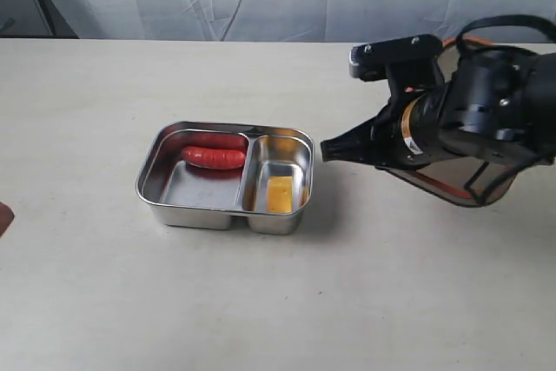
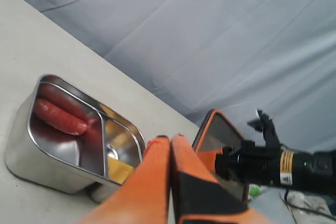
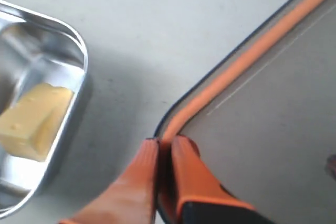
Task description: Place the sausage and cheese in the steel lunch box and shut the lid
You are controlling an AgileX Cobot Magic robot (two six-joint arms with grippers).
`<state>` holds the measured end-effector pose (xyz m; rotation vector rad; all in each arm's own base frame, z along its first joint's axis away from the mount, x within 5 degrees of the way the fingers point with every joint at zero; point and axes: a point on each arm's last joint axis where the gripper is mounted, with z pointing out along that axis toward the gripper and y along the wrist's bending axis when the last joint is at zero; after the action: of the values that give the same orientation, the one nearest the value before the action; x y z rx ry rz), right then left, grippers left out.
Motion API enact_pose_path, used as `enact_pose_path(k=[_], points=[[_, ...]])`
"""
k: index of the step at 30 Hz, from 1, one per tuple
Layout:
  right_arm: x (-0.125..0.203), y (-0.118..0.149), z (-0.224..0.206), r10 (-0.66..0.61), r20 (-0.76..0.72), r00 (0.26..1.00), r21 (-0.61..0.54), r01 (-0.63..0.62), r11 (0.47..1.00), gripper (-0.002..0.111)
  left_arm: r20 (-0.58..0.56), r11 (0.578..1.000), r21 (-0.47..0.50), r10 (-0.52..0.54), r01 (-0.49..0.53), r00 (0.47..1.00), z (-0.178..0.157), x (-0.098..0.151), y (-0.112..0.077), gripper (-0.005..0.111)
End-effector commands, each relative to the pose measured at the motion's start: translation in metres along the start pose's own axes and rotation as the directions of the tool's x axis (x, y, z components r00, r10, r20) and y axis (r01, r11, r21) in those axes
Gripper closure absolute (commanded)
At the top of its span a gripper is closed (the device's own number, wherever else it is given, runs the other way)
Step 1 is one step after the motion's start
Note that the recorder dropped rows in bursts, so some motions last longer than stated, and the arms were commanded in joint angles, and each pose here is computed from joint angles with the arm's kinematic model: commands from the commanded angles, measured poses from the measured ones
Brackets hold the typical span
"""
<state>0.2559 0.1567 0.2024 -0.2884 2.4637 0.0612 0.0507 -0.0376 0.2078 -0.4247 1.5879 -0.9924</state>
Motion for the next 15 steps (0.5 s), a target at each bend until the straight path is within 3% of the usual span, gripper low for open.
enact_pose_path(k=[1,7,13,15], points=[[-0.010,0.003,-0.037,0.027,0.098,0.995,-0.059,-0.021,0.998,0.109,-0.073,0.986,0.134,0.111,-0.100,0.991,-0.001,0.008,-0.011,0.107],[-0.016,0.016,-0.075,0.045,0.209,0.977,-0.192,-0.004,0.981,0.109,-0.036,0.892,0.356,0.310,-0.278,0.950,-0.007,0.013,-0.028,0.107],[-0.017,0.019,-0.090,0.064,0.246,0.967,-0.241,-0.003,0.970,0.109,-0.039,0.874,0.381,0.340,-0.301,0.939,-0.008,0.014,-0.030,0.106],[-0.018,0.019,-0.092,0.071,0.252,0.965,-0.246,-0.007,0.969,0.109,-0.052,0.866,0.396,0.353,-0.305,0.934,-0.009,0.016,-0.030,0.100]])
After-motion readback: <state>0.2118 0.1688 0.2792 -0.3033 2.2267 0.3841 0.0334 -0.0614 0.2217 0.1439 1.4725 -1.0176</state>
